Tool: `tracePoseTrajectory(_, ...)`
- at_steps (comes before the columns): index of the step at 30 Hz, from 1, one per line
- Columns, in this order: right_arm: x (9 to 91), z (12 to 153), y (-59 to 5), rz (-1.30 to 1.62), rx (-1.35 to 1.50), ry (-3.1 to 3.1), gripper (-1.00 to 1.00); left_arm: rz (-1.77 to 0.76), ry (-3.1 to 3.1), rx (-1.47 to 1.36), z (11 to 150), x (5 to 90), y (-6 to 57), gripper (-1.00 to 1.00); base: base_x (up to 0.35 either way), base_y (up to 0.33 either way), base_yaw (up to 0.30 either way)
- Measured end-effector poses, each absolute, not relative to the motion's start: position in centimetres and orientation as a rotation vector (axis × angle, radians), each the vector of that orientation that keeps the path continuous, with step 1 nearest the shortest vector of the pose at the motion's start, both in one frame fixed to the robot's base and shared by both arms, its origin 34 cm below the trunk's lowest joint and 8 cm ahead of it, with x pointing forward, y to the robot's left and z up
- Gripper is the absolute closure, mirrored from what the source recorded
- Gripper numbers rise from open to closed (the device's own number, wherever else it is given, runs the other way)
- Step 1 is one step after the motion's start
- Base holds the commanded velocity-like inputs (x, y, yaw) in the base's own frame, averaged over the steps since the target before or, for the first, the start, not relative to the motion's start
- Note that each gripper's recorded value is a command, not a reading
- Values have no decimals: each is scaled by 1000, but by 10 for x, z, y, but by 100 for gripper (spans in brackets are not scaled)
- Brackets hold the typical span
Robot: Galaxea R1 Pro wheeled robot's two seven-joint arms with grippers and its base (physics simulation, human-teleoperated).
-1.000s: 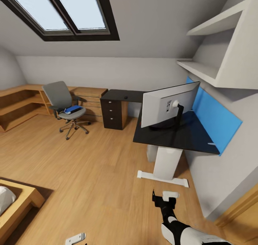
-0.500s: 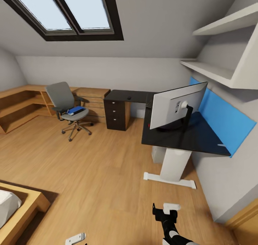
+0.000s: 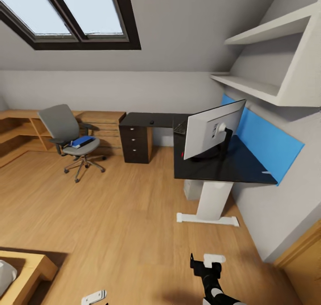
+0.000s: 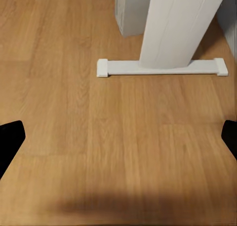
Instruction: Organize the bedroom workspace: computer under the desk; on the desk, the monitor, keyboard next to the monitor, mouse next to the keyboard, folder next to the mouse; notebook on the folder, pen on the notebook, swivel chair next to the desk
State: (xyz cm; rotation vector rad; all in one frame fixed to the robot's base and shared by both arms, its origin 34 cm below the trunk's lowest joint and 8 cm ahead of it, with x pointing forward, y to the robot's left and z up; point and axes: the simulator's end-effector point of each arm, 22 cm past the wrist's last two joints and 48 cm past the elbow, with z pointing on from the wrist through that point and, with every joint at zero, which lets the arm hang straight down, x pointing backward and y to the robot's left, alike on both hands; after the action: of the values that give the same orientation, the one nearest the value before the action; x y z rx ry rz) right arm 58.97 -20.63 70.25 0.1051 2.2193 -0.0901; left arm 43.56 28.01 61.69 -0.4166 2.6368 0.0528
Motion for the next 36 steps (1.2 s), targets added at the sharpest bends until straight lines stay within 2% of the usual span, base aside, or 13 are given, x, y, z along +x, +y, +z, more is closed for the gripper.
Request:
tracePoseTrajectory(9,588,701,-207,-92,103,2223,-100,46,2619,-424,618,439,276,-100,1,129,-96)
tracePoseTrajectory(36,579,717,-207,-91,103,2213,-100,132,2575,-429,625,394,294,-100,0,6,-4)
